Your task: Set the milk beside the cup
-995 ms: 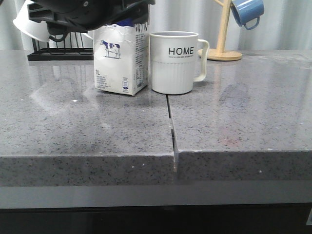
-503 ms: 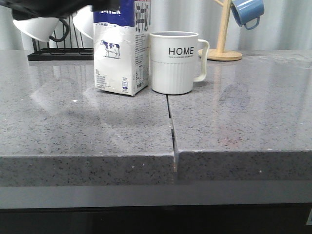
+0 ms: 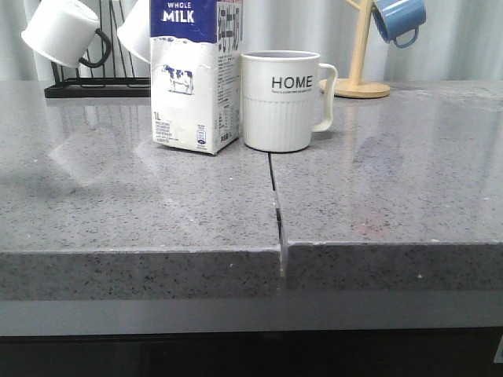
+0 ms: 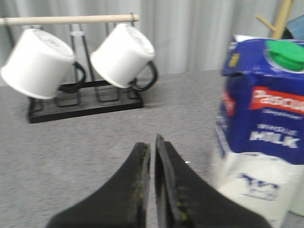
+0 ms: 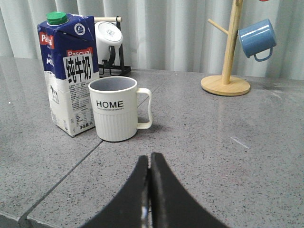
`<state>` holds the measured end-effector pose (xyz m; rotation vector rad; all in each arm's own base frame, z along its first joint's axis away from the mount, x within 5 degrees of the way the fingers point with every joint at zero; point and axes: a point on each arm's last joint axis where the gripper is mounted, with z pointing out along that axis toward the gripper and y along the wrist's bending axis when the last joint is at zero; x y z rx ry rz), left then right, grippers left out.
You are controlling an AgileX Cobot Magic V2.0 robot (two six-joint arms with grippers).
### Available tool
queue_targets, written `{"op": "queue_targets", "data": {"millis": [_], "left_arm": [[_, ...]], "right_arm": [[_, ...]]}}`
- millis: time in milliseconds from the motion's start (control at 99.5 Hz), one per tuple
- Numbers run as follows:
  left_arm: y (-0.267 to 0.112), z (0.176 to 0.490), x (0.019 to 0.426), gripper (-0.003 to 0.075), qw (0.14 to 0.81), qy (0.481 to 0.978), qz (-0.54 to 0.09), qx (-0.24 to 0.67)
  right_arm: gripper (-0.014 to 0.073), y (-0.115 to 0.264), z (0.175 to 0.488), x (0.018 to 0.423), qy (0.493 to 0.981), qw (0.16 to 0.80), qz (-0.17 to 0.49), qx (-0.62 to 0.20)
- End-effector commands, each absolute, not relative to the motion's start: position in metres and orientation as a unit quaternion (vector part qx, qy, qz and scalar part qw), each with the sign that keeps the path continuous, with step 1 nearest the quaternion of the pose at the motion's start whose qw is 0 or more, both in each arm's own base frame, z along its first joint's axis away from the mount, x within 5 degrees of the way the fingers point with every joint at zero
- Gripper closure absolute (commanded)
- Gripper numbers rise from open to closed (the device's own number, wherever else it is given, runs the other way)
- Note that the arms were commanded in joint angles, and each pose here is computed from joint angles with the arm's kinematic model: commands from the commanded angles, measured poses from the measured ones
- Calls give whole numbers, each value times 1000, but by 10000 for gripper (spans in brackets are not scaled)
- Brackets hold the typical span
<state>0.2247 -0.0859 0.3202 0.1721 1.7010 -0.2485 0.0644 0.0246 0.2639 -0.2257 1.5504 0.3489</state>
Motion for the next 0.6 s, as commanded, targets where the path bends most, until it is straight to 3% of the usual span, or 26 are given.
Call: {"op": "queue_targets", "data": {"millis": [0,302,593], "left_arm": [[-64,338,223,728,669,735,-94,60],[-13,343,195,731,618,785,-44,1],[-7,349,143,731,651,758,-46,-11]], "right_arm": [[664,24,279,63,661,726,161,-99],[664,24,279,63,661,726,161,-99],[664,24,279,63,661,726,161,-99]]}}
